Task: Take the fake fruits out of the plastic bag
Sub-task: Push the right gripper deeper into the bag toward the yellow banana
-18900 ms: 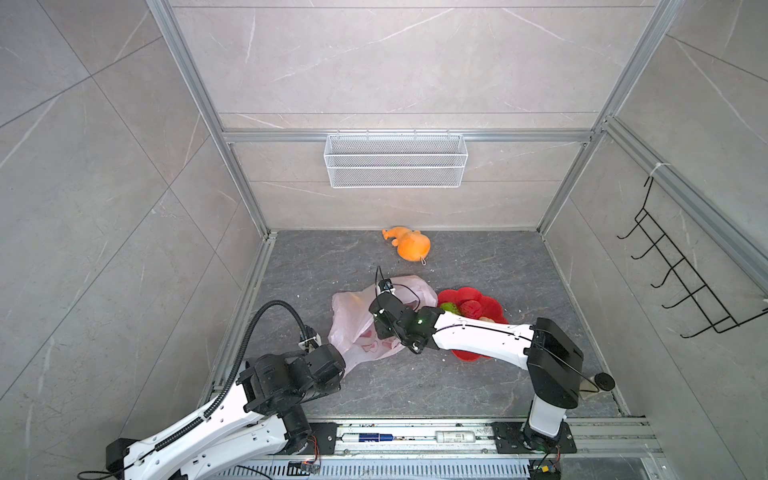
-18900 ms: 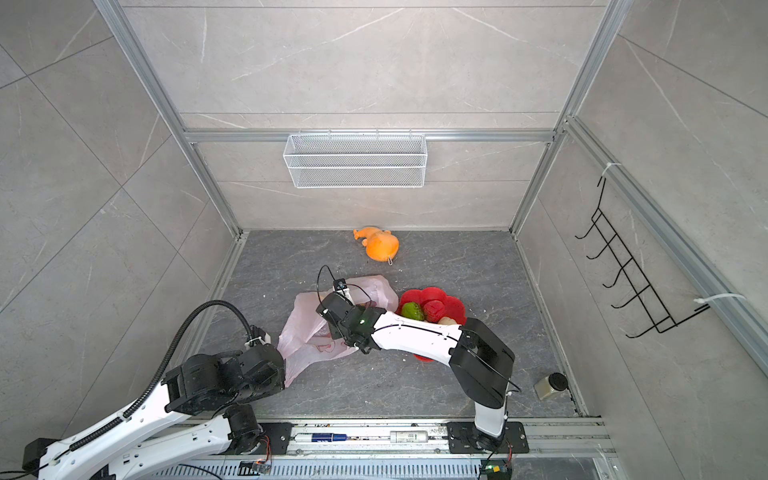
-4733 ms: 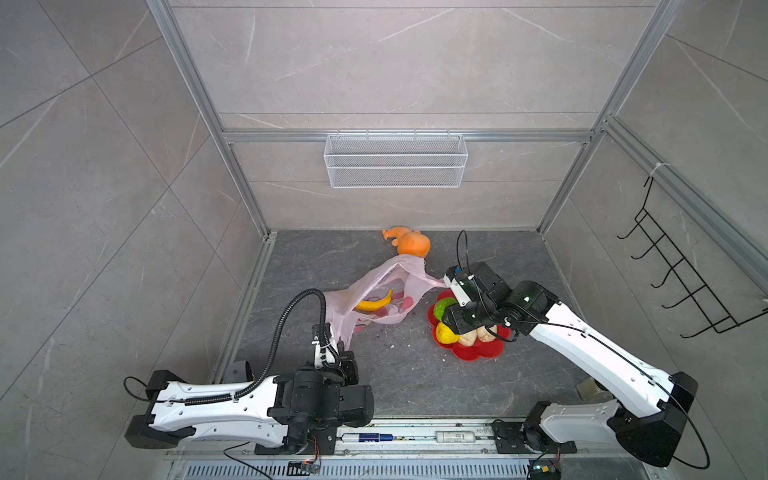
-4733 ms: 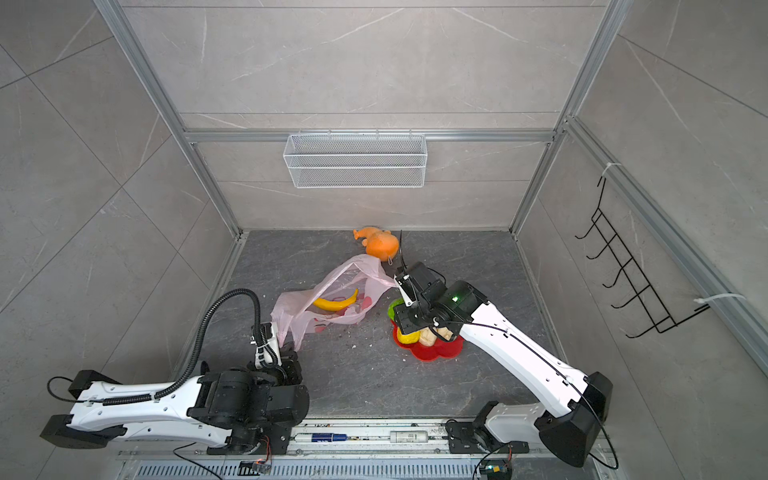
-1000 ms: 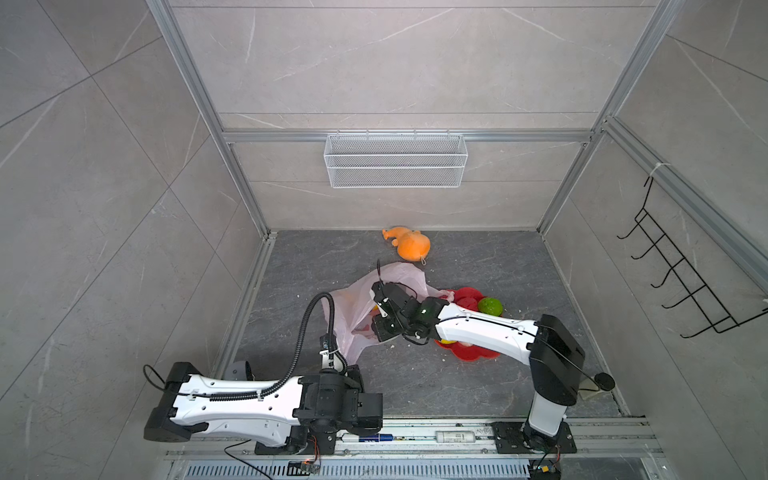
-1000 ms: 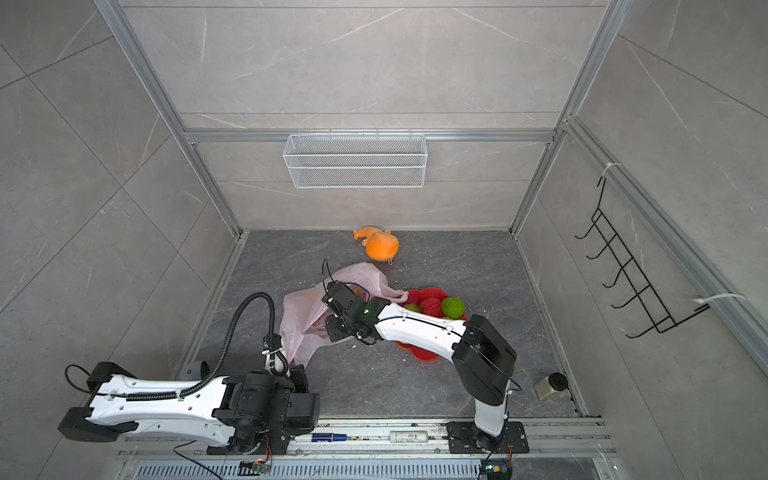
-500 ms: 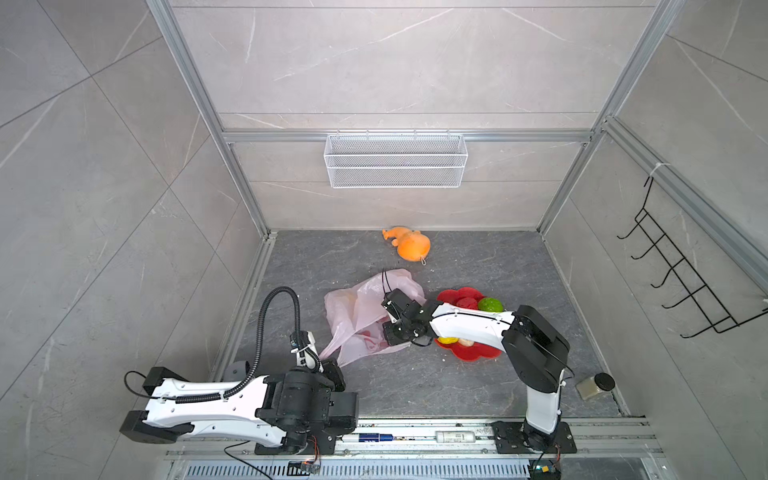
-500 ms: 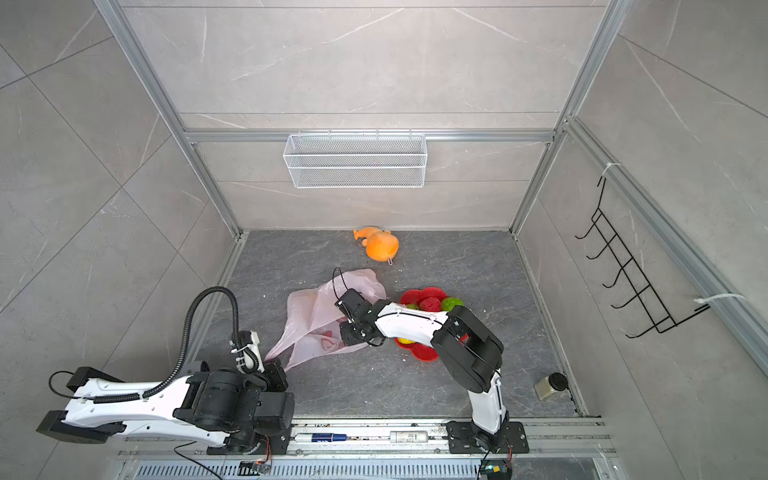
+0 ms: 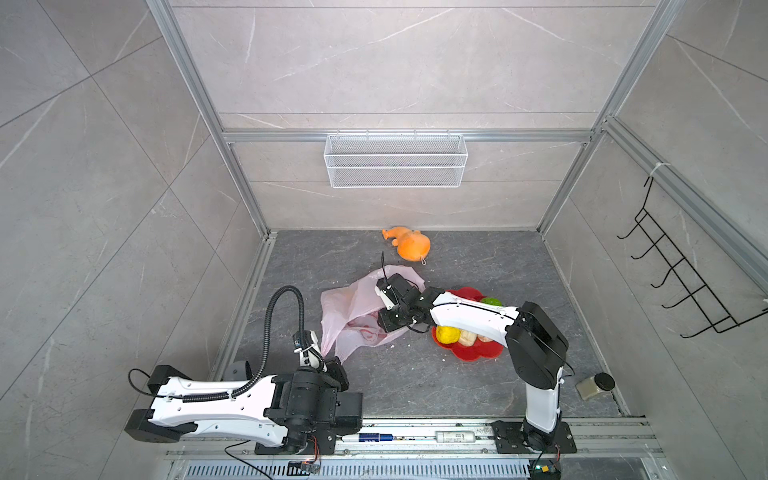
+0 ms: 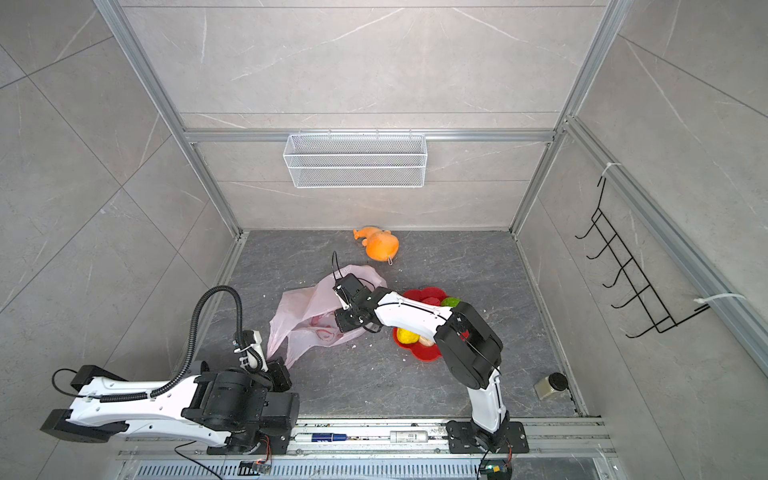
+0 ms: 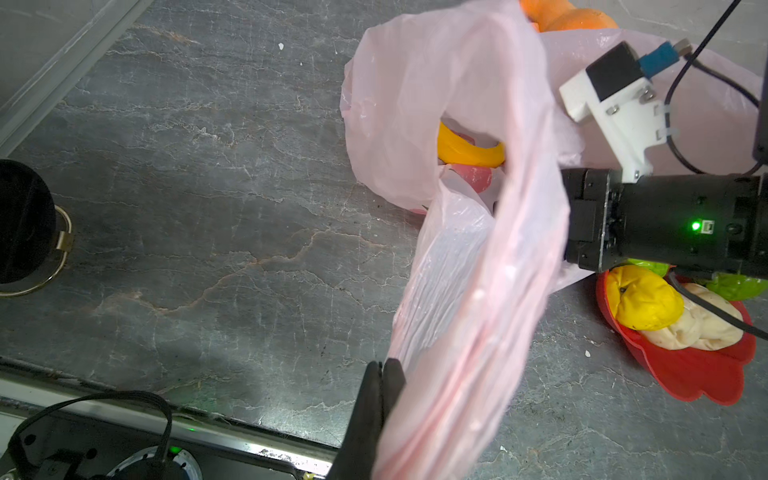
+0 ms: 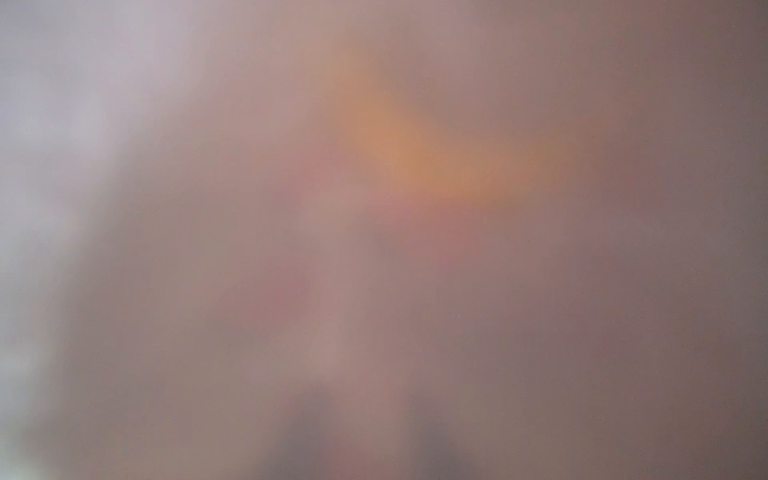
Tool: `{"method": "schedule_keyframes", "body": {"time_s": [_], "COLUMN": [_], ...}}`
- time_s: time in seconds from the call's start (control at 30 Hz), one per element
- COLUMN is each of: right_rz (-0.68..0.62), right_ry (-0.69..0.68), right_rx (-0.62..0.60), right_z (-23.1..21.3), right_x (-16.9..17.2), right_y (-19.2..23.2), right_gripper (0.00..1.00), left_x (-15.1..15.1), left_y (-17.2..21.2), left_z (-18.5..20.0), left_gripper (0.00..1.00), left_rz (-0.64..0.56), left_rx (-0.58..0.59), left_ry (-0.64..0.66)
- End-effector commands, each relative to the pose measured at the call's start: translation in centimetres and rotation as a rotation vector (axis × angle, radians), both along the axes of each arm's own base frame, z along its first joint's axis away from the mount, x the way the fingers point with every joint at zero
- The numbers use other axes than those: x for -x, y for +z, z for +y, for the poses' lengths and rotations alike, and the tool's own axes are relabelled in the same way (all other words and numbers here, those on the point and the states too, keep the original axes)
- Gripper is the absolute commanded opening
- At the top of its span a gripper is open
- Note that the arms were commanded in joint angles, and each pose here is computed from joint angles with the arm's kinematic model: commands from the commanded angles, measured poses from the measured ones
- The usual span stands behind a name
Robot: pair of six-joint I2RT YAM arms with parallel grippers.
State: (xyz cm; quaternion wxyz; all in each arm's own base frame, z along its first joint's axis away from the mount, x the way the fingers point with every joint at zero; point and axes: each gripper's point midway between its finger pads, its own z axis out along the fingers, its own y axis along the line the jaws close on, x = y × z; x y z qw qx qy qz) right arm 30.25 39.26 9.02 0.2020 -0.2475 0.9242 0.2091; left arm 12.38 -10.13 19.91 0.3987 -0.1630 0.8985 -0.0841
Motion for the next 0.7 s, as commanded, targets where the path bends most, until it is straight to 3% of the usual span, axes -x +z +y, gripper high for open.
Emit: {"method": "schedule_keyframes", "body": {"time_s": [0.0, 0.3, 0.57, 0.67], "right_rz": [-0.046, -0.177, -0.315, -0.354], "right_ry": [0.065, 0.139, 0.216, 0.294], "right_rx": [-0.012, -0.033, -0.051, -0.056], "right_z": [0.5, 2.3, 0.9, 0.4], "right_x": [0.4, 1.6, 3.4, 4.7], "right_y": [2.3, 3.3, 6.9, 8.2], "right_gripper": [0.36, 0.35, 0.34, 0.29], "left_x": [-0.8, -1.6, -2.0, -2.0], "left_y": [1.7, 3.9, 5.5, 5.5], "left_z": [0.7, 0.1, 1.5, 2.1], "left_gripper": [0.0, 0.0, 0.0, 0.0], "left_rz": [-0.071, -0.156, -0.191, -0.186], "left_rx": [-0.033, 0.014, 0.01, 0.005], "left_ry": [-0.02, -0.07, -0.053, -0.043]}}
